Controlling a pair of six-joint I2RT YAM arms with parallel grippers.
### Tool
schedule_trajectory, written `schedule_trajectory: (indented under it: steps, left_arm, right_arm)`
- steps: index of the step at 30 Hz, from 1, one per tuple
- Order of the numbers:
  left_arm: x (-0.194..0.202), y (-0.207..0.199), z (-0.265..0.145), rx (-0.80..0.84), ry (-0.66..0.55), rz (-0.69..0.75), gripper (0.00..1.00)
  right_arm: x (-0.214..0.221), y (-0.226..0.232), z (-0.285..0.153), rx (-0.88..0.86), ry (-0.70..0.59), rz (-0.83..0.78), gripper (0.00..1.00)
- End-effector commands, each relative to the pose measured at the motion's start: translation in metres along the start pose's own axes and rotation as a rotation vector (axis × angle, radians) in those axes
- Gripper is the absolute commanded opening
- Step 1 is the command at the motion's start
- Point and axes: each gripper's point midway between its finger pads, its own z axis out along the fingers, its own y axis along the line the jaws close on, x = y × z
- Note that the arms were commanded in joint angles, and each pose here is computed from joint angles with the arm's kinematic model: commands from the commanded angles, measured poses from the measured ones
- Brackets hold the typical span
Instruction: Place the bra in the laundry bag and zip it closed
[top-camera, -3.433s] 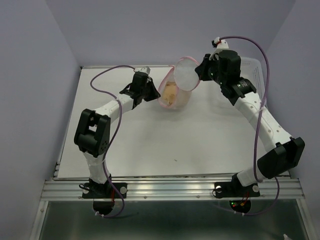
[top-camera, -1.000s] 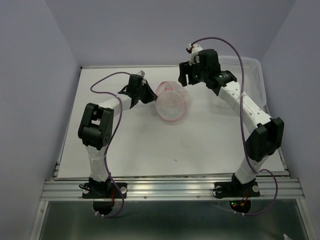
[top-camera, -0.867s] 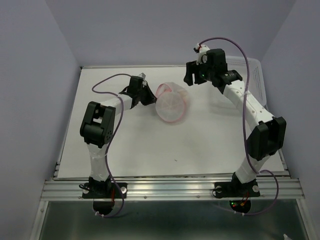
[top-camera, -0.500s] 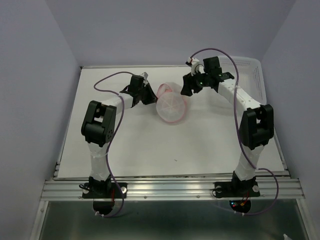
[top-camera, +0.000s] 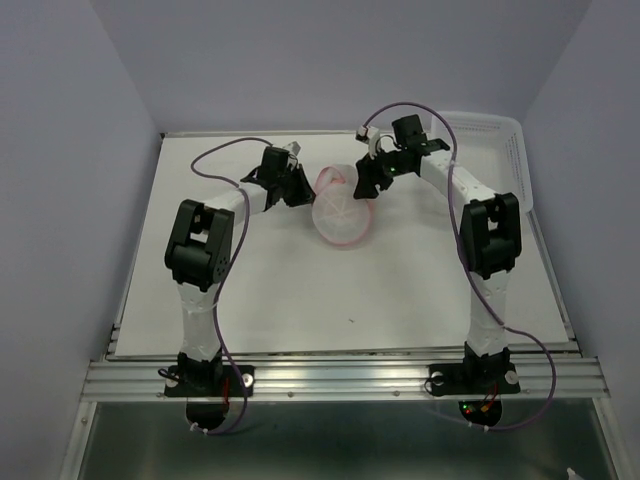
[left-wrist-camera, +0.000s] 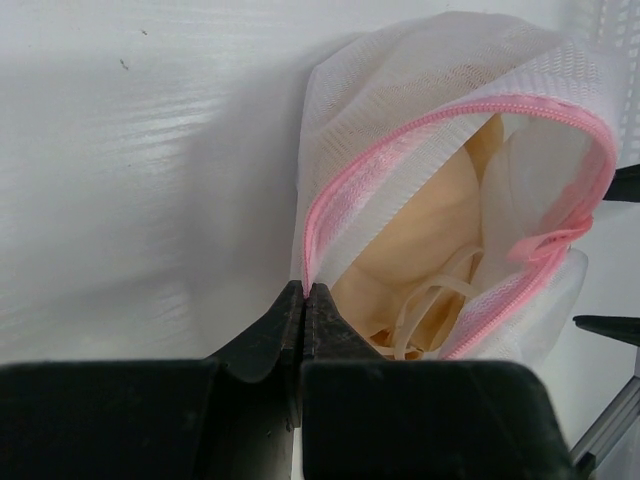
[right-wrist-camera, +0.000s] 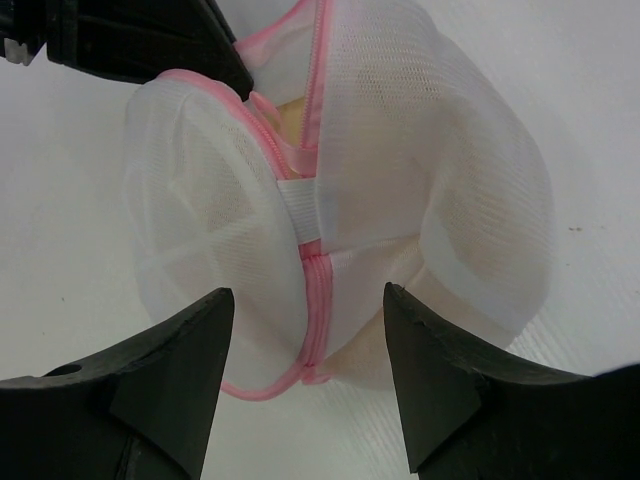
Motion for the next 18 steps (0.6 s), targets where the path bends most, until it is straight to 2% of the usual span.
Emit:
schedule_trajectory:
  steps: [1,10,11,12,15,18]
  left_arm:
    - [-0.015,-0.01,0.001,0.032,-0.017,0.067,0.0]
    - [-0.023,-0.009,0.004,0.021,-0.025,0.125,0.0]
    - [-0.025,-0.009,0.004,0.017,-0.028,0.13,0.0]
    - [-0.024,-0.008,0.004,0.015,-0.024,0.129,0.0]
    - [-0.028,-0.009,0.005,0.016,-0.032,0.141,0.0]
    - [-0.029,-0.009,0.004,0.01,-0.039,0.152,0.0]
  right_arm:
    - [-0.008,0.012,0.001,-0.101,-0.017,-0.044,0.67]
    - [0.007,0.01,0.016,-0.14,0.018,0.006,0.66]
    - [0.006,0.01,0.016,-0.145,0.015,0.014,0.6]
    - [0.006,0.01,0.017,-0.145,0.015,0.014,0.6]
    - [-0.002,0.016,0.013,-0.174,-0.009,0.012,0.32]
    - [-0.011,0.021,0.007,-0.177,-0.028,0.016,0.18]
